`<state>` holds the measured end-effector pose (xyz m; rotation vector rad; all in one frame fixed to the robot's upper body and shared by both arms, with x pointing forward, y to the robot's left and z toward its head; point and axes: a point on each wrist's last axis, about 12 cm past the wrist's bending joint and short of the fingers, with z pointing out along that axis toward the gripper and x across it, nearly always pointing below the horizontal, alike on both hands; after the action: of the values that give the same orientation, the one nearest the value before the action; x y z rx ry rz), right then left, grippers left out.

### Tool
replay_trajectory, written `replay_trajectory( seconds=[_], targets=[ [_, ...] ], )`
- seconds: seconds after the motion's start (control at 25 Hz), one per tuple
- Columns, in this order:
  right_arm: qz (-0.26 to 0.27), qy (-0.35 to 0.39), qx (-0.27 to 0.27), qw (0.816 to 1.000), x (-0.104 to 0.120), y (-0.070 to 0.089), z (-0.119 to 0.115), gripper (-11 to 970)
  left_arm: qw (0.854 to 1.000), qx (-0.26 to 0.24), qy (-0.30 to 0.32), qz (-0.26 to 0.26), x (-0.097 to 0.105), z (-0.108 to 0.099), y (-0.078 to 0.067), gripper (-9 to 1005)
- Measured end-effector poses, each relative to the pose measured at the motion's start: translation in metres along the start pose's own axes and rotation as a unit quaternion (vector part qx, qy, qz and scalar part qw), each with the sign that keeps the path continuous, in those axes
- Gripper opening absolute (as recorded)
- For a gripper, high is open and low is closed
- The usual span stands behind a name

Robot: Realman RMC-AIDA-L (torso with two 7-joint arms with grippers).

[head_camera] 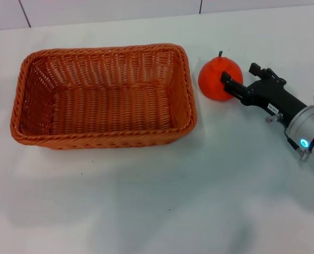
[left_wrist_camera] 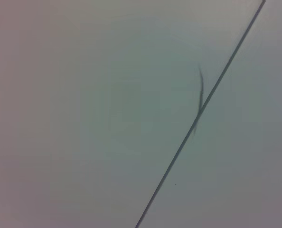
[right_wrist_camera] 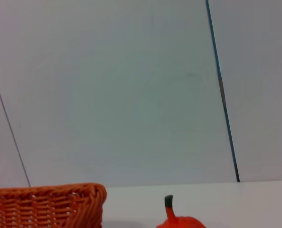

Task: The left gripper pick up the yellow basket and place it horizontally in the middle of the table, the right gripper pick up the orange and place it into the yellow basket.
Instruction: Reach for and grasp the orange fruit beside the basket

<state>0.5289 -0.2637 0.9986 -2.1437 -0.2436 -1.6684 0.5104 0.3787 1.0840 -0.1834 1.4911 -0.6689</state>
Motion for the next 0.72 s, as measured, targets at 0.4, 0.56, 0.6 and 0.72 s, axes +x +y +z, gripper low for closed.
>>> replay_trajectory(
  seconds=[0.4, 0.56, 0.6, 0.72],
  targets=[
    [-0.013, -0.023, 0.007, 1.000, 0.002, -0.003, 0.012, 877, 1.000, 0.005, 0.005, 0.002, 0.005, 0.002, -0.002, 894],
    [-0.016, -0.025, 0.012, 0.999, 0.004, -0.005, 0.016, 858, 1.000, 0.005, 0.006, 0.000, 0.006, 0.002, -0.002, 895],
    [-0.015, -0.025, 0.012, 1.000, 0.004, -0.006, 0.016, 853, 1.000, 0.006, 0.007, 0.001, 0.006, 0.002, -0.002, 895],
    [-0.008, -0.025, 0.013, 1.000, 0.004, -0.006, 0.017, 839, 1.000, 0.007, 0.007, 0.003, 0.007, 0.002, -0.003, 895]
  ],
)
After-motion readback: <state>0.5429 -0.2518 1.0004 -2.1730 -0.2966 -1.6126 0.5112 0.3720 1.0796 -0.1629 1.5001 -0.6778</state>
